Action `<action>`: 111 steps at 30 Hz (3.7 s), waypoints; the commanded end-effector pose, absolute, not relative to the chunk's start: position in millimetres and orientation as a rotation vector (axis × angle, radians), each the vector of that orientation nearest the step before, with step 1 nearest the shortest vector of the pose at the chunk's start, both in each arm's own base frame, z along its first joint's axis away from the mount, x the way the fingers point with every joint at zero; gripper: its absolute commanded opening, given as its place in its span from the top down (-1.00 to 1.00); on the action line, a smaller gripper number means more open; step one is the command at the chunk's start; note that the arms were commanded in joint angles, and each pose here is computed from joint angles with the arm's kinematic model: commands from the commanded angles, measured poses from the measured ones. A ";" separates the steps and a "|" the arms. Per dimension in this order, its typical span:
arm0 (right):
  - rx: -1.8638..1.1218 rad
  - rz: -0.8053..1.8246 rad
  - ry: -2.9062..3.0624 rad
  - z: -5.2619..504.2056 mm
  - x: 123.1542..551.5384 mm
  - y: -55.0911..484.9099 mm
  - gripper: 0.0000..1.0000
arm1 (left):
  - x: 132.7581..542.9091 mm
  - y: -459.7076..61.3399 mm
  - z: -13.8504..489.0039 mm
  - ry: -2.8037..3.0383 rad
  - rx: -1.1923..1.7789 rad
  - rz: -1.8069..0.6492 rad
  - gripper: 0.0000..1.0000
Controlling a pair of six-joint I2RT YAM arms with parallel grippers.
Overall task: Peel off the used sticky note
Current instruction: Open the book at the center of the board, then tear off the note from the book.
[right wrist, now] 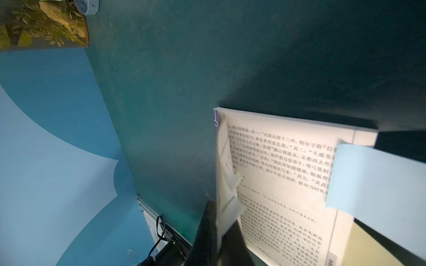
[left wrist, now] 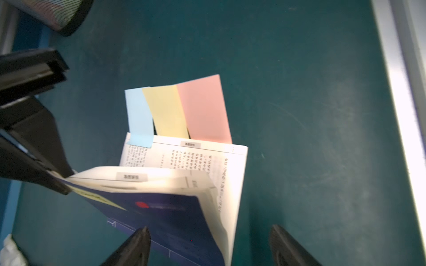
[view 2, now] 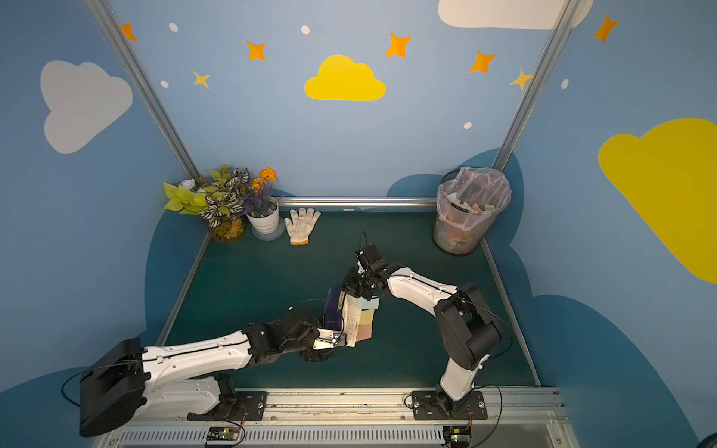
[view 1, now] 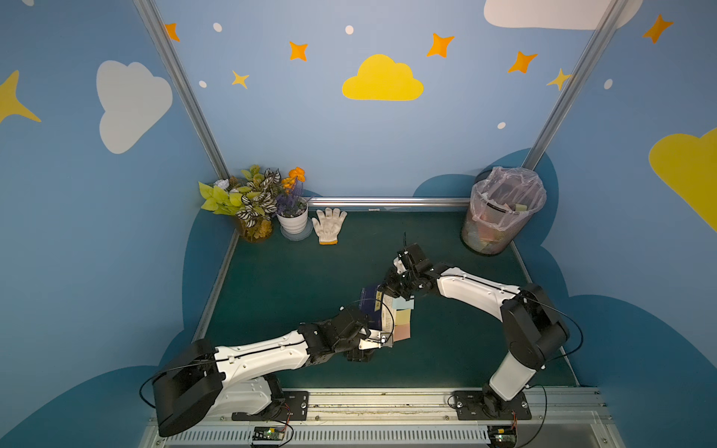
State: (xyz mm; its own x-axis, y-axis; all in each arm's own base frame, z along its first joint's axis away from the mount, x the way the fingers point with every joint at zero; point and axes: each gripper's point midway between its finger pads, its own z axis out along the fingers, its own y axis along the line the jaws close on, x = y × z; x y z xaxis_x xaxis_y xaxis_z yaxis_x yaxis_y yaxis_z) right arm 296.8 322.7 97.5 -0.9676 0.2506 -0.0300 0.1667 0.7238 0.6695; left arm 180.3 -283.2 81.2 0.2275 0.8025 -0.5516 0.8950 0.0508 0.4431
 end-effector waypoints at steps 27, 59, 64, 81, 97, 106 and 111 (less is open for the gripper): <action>0.369 1.032 2.771 105.5 307.3 318.0 0.85 | 218.3 -270.2 89.4 1.649 1.537 0.042 0.09; 0.294 0.835 2.796 86.5 257.1 252.2 -0.46 | 227.9 -233.3 114.4 2.030 1.299 -0.553 0.95; 0.362 0.802 2.817 68.4 241.9 225.7 -0.38 | 227.8 -232.5 109.7 2.085 1.269 -0.622 0.95; 0.443 0.922 2.784 48.3 262.6 235.1 -0.17 | 247.3 -214.6 114.2 2.262 0.988 -1.009 0.95; 0.408 0.962 2.815 41.3 272.6 268.4 0.01 | 271.0 -188.0 103.6 2.370 0.680 -1.198 0.95; 0.464 0.920 2.790 40.0 270.4 256.7 0.99 | 278.0 -179.3 102.5 2.377 0.621 -1.180 0.95; 0.478 0.905 2.779 49.5 273.0 238.9 1.00 | 279.1 -177.0 101.4 2.387 0.621 -1.154 0.95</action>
